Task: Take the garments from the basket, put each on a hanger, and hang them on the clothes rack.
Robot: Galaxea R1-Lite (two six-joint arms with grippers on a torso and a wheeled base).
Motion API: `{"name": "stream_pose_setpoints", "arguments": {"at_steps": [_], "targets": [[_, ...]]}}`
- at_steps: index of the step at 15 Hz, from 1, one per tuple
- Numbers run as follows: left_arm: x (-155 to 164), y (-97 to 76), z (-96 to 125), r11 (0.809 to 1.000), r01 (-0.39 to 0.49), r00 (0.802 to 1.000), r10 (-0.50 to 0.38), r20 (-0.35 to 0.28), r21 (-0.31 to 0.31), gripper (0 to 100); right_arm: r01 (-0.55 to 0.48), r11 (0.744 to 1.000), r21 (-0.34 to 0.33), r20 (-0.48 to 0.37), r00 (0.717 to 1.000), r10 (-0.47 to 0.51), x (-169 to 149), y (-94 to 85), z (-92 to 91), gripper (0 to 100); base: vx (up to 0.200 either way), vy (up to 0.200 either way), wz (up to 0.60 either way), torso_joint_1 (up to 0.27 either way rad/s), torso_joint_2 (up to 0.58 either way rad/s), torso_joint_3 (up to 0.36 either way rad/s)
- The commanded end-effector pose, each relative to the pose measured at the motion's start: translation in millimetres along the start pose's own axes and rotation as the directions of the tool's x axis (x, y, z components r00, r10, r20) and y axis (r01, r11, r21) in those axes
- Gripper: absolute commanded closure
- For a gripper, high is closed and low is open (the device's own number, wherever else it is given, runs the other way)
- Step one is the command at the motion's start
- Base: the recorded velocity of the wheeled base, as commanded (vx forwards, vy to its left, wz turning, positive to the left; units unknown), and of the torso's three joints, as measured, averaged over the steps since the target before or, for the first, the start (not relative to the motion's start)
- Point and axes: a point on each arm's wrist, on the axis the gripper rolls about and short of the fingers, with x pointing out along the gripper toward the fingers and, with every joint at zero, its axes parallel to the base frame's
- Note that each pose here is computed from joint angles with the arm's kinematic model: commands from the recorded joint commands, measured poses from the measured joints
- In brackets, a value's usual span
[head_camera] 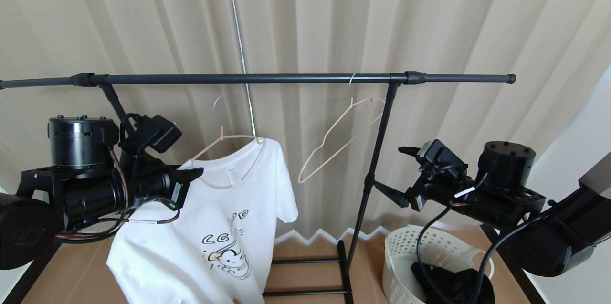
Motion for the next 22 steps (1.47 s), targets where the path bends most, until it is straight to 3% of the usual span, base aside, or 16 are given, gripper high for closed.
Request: {"name": "stream_pose_setpoints", "arguments": {"at_steps": [1, 6, 10, 12, 15, 18, 22], "targets": [[7, 3.5, 5, 1.000, -0.003, 1.000, 0.003, 0.011, -0.009, 100, -0.001, 1.000, 0.000, 0.000, 1.000, 0.001, 0, 0.2, -0.4, 0, 0.000, 0.000, 0.00, 0.000, 0.00, 0.000], [24, 9.4, 24, 0.998, -0.002, 0.998, 0.005, 0.061, -0.060, 100, -0.003, 1.000, 0.001, -0.003, 1.000, 0.003, 1, 0.6, -1.1, 0, 0.000, 0.000, 0.00, 0.000, 0.00, 0.000], [40, 12.8, 30, 0.998, 0.001, 0.997, 0.004, 0.073, -0.065, 100, -0.001, 1.000, -0.001, -0.002, 1.000, 0.001, 0, 0.4, -0.7, 0, 0.000, 0.000, 0.00, 0.000, 0.00, 0.000], [49, 17.7, 36, 0.993, 0.001, 0.996, 0.010, 0.088, -0.122, 100, -0.001, 1.000, -0.001, -0.002, 1.000, 0.001, 0, 0.4, -0.7, 0, 0.000, 0.000, 0.00, 0.000, 0.00, 0.000], [69, 25.8, 47, 0.992, -0.004, 0.993, 0.020, 0.116, -0.129, 100, -0.001, 1.000, -0.001, -0.004, 1.000, 0.001, 1, 0.5, -1.1, 0, 0.000, 0.000, 0.00, 0.000, 0.00, 0.000], [84, 29.1, 46, 0.992, -0.005, 0.993, 0.020, 0.113, -0.130, 100, -0.001, 1.000, -0.001, -0.004, 1.000, 0.001, 1, 0.5, -1.1, 0, 0.000, 0.000, 0.00, 0.000, 0.00, 0.000], [103, 34.7, 43, 0.987, -0.074, 0.993, 0.087, 0.085, -0.140, 100, -0.002, 1.000, 0.000, -0.005, 1.000, 0.002, 1, 0.6, -1.6, 0, 0.000, 0.000, 0.00, 0.000, 0.00, 0.000]]}}
